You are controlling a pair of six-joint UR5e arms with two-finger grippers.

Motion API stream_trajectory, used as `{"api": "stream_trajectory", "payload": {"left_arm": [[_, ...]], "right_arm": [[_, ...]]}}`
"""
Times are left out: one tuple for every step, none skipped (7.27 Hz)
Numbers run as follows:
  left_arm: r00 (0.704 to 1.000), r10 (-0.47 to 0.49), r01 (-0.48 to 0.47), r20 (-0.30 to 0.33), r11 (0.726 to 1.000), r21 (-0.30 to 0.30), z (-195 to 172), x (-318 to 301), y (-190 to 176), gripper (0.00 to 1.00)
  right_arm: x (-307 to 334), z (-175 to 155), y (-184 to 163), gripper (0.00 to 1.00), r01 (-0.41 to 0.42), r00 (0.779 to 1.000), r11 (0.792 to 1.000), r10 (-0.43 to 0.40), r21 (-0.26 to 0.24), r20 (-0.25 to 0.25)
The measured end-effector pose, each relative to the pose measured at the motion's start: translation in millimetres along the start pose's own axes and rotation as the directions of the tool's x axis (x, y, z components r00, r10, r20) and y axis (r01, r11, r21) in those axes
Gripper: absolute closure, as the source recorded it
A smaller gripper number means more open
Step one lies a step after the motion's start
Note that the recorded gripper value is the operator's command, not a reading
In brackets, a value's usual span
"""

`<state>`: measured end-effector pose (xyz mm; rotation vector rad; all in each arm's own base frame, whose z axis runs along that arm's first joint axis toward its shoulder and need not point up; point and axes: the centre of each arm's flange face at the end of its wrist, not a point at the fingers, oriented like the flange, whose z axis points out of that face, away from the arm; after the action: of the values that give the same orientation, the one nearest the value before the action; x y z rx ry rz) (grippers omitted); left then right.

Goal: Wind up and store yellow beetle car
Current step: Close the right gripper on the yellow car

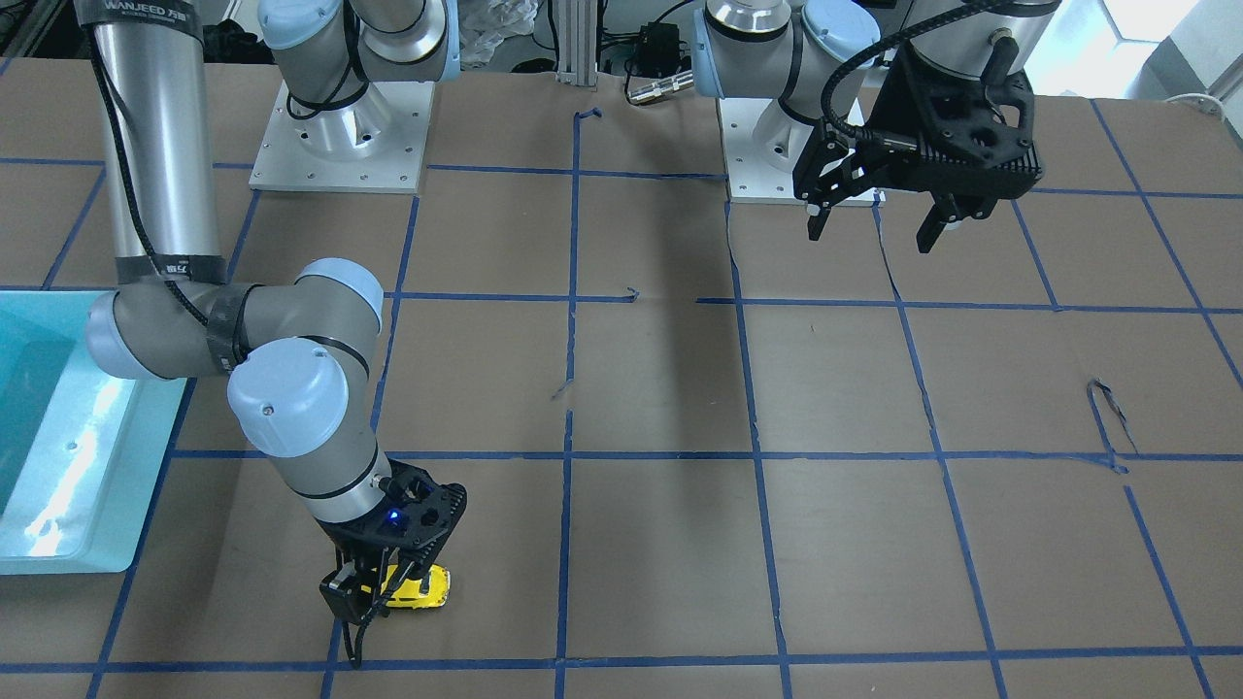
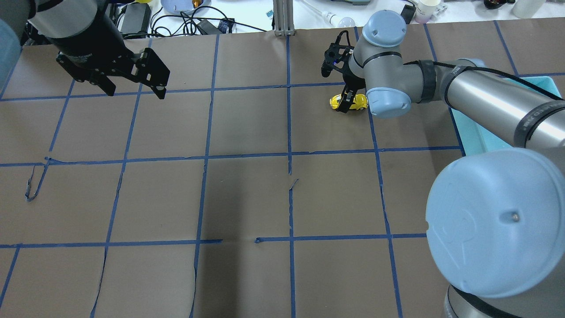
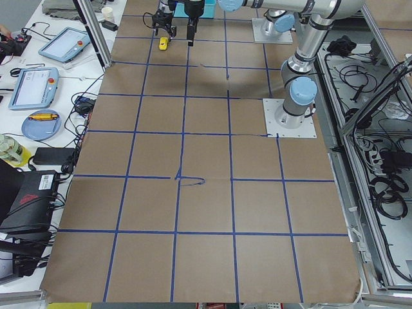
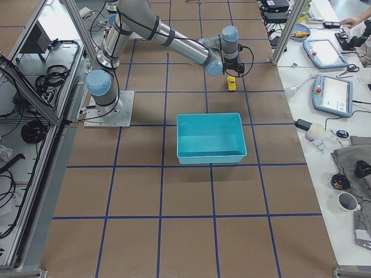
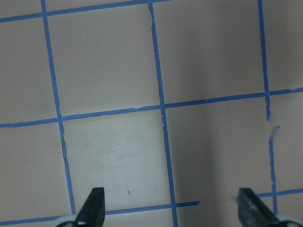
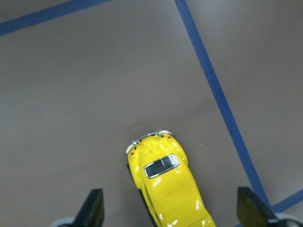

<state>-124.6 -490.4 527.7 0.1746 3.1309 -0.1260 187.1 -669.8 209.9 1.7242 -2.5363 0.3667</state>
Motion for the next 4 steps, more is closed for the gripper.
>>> {"api": "stream_trajectory", "payload": {"left_arm": [[1.0,0.0,0.0,0.0,1.0,0.0,0.0,0.0,0.0,0.0],[1.0,0.0,0.0,0.0,1.0,0.0,0.0,0.0,0.0,0.0],[1.0,0.0,0.0,0.0,1.0,0.0,0.0,-0.1,0.0,0.0],[1.0,0.0,0.0,0.0,1.0,0.0,0.0,-0.1,0.0,0.0]], "right_arm": [[-0.3,9.5,2.1,0.0,0.005,1.0,1.0,-0.005,-0.016,0.008],[-0.5,15.2,3.2,0.0,0.007,1.0,1.0,-0.007,-0.024,0.013],[-0.5,19.0,3.8,0.19,0.007,1.0,1.0,-0.007,-0.028,0.017],[0.2,23.1,3.9,0.63,0.007,1.0,0.999,-0.007,-0.031,0.02]]}}
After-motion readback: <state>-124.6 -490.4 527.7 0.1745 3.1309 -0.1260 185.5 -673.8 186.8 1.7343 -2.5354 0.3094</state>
